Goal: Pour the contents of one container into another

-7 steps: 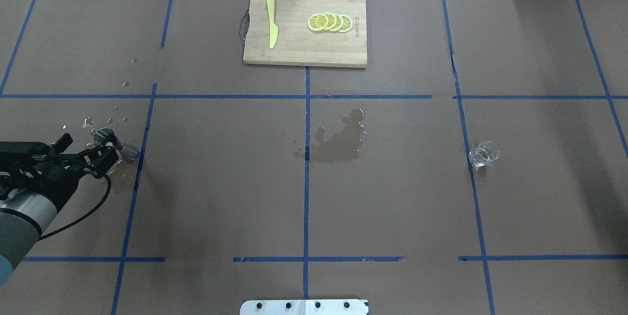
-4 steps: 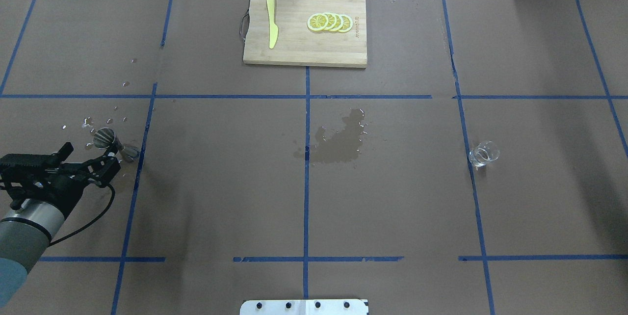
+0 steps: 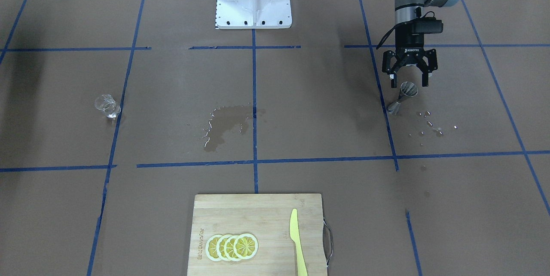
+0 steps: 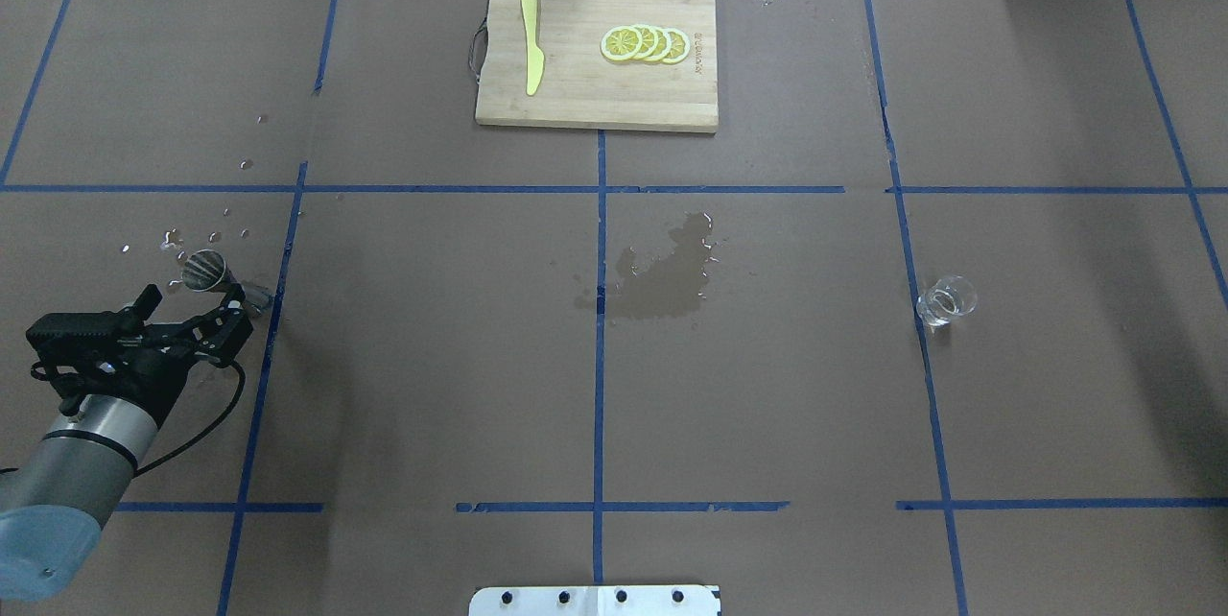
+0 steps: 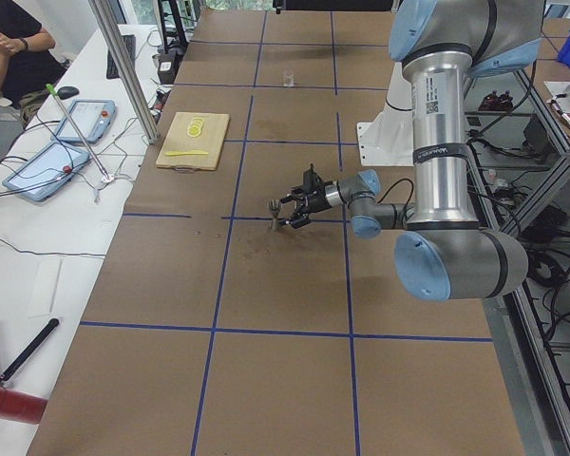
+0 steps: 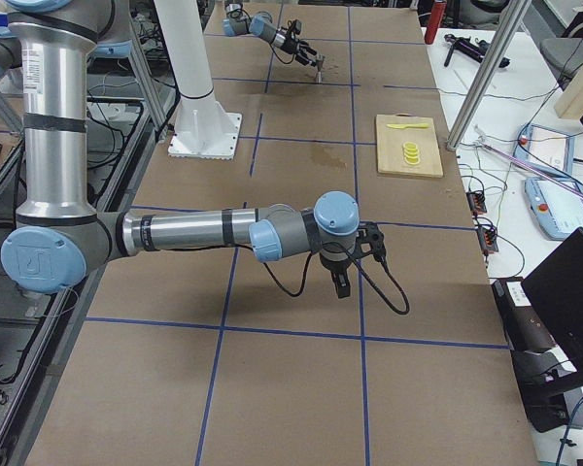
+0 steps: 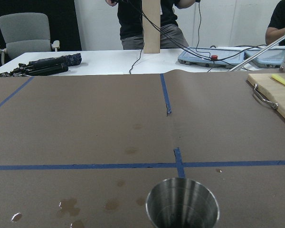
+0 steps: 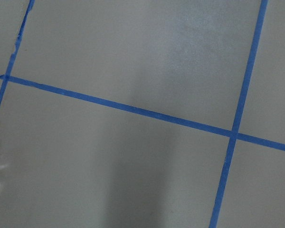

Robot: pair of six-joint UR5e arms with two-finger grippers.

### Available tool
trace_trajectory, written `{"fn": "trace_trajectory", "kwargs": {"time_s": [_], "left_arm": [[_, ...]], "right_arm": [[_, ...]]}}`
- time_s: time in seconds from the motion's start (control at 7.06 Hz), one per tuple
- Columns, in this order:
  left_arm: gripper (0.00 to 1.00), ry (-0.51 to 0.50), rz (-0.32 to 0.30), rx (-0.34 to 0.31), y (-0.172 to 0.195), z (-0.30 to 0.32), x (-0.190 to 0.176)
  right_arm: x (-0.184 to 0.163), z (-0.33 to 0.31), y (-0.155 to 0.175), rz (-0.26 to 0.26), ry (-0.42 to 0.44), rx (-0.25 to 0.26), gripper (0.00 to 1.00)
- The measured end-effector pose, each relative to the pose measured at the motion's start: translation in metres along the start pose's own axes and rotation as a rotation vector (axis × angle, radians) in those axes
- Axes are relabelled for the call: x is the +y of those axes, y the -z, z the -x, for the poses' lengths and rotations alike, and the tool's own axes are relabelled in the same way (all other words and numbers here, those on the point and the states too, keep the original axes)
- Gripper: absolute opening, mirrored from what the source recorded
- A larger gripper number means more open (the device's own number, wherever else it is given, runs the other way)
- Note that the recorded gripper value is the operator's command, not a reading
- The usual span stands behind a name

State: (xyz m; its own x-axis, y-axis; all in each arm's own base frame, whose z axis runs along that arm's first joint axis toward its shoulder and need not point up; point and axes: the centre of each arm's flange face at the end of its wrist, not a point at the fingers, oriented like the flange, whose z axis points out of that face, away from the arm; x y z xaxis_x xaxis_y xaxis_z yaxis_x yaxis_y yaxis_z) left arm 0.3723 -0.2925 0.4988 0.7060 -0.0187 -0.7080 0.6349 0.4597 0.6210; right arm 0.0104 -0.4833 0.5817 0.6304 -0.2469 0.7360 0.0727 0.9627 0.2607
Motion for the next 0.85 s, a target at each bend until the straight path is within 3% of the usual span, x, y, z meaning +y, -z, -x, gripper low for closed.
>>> {"fn": "trace_trajectory", "kwargs": {"time_s": [0.42,0.85], "left_arm": [[0.99,0.002,-0.069,-0.009,-0.016,-0.024,0.018],[0.97,-0.03,-0.09,-0.034,-0.028,-0.017,0.035]], "right_arm": [[-0.001,0.001,0.001,-0.003,0.003,0.003,1.0],[-0.001,0.001,0.002,-0.005,0.006,0.005,1.0]]}}
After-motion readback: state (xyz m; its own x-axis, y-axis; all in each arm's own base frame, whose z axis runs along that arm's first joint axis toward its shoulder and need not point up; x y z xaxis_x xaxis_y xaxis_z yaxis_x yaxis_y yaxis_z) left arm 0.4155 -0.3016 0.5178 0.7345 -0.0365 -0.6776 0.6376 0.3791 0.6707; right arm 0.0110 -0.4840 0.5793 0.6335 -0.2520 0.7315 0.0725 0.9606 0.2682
